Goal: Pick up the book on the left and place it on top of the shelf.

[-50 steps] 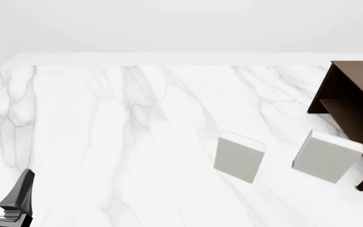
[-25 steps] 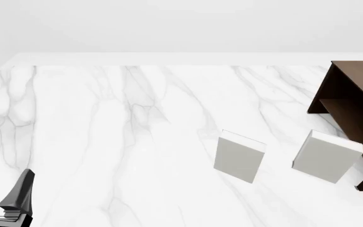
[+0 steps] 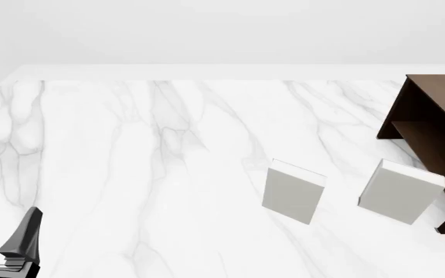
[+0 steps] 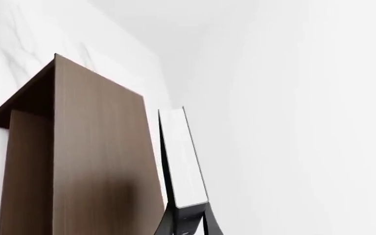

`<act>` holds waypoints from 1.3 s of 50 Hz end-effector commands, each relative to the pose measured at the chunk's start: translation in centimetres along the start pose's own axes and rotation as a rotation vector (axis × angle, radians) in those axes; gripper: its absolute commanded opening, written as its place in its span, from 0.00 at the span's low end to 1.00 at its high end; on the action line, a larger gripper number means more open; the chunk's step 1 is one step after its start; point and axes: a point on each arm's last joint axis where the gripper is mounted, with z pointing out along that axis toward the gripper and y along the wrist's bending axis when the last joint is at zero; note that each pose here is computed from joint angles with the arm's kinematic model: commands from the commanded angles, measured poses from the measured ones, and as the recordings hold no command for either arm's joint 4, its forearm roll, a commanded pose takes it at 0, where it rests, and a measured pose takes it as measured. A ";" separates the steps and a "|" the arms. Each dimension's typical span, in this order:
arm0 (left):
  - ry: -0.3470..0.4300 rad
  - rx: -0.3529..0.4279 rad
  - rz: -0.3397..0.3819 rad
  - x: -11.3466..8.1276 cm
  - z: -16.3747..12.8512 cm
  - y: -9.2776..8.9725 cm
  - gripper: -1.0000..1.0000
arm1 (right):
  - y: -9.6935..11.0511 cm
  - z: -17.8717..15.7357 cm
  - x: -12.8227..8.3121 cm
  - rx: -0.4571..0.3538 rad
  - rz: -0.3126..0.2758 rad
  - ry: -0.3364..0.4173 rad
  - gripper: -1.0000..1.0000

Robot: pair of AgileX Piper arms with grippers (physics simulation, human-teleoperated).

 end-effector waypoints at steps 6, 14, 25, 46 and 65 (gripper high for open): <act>0.000 0.000 0.000 0.0 0.0 0.0 1.00 | 0.7 1.2 0.5 0.005 0.026 -0.001 0.00; 0.000 0.000 0.000 0.0 0.0 0.0 1.00 | 1.3 1.7 1.2 -0.003 0.029 0.013 0.00; 0.000 0.000 0.000 0.0 0.0 0.0 1.00 | 1.8 2.2 1.8 -0.010 0.031 0.026 0.00; 0.000 0.000 0.000 0.0 0.0 0.0 1.00 | 3.2 3.3 2.8 -0.051 0.050 0.056 1.00; 0.000 0.000 0.000 0.0 0.0 0.0 1.00 | 3.0 1.6 2.4 -0.054 0.057 0.052 1.00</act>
